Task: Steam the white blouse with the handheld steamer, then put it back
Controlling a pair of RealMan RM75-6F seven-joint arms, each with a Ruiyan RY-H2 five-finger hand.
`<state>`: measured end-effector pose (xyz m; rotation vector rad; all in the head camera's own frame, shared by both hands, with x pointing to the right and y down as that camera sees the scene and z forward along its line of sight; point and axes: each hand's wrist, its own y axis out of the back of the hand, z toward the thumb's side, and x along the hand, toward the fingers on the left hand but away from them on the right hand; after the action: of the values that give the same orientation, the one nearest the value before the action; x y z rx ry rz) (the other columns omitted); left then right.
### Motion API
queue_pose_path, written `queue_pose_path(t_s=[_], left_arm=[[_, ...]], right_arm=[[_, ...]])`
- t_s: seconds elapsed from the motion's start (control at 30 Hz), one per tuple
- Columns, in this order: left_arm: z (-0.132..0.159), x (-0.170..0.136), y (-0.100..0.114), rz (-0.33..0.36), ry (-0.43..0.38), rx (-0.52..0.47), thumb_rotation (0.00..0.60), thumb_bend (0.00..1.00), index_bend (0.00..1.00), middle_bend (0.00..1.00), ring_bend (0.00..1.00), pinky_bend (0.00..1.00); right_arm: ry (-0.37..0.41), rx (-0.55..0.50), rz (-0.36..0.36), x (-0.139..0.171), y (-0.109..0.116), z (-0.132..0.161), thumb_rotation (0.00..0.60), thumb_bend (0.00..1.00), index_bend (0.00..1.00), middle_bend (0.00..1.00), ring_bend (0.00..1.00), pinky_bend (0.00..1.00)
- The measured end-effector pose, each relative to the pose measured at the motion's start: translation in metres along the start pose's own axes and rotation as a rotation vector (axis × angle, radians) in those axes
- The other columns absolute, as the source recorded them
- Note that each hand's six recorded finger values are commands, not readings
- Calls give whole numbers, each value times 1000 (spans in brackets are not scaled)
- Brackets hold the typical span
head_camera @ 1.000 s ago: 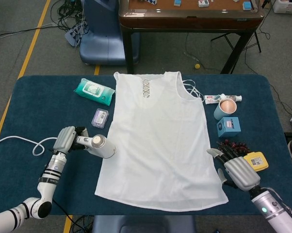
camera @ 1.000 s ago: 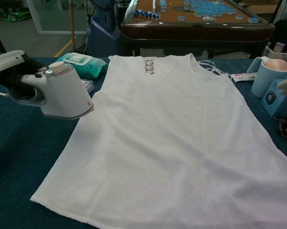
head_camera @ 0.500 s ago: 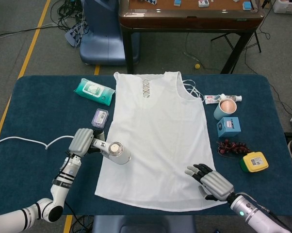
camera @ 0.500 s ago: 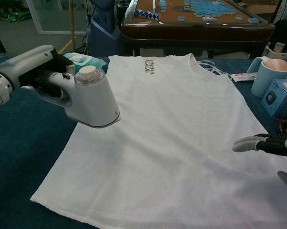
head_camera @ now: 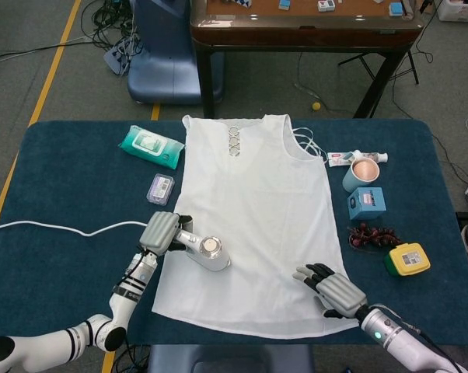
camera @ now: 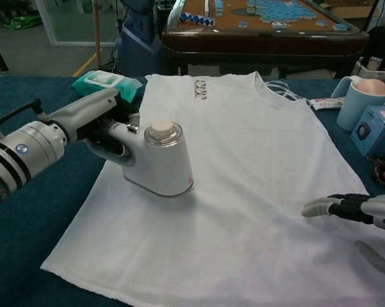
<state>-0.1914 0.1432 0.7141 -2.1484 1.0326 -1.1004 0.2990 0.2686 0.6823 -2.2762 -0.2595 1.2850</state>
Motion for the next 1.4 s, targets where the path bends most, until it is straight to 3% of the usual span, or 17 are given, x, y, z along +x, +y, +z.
queue_pose_path(t_s=[0.7,1.4], left_arm=[[14,11,-41,-37,-56,71,600,199,815,739,627,646],[-6,38,-29,59,-86,143,600,198,818,740,627,646]], right_arm=[[5,-17,32,-11,-7,-5,600,708,0,67,0,25],[-1,-19,35,-14,-7,-5,600,708,0,67,0,25]])
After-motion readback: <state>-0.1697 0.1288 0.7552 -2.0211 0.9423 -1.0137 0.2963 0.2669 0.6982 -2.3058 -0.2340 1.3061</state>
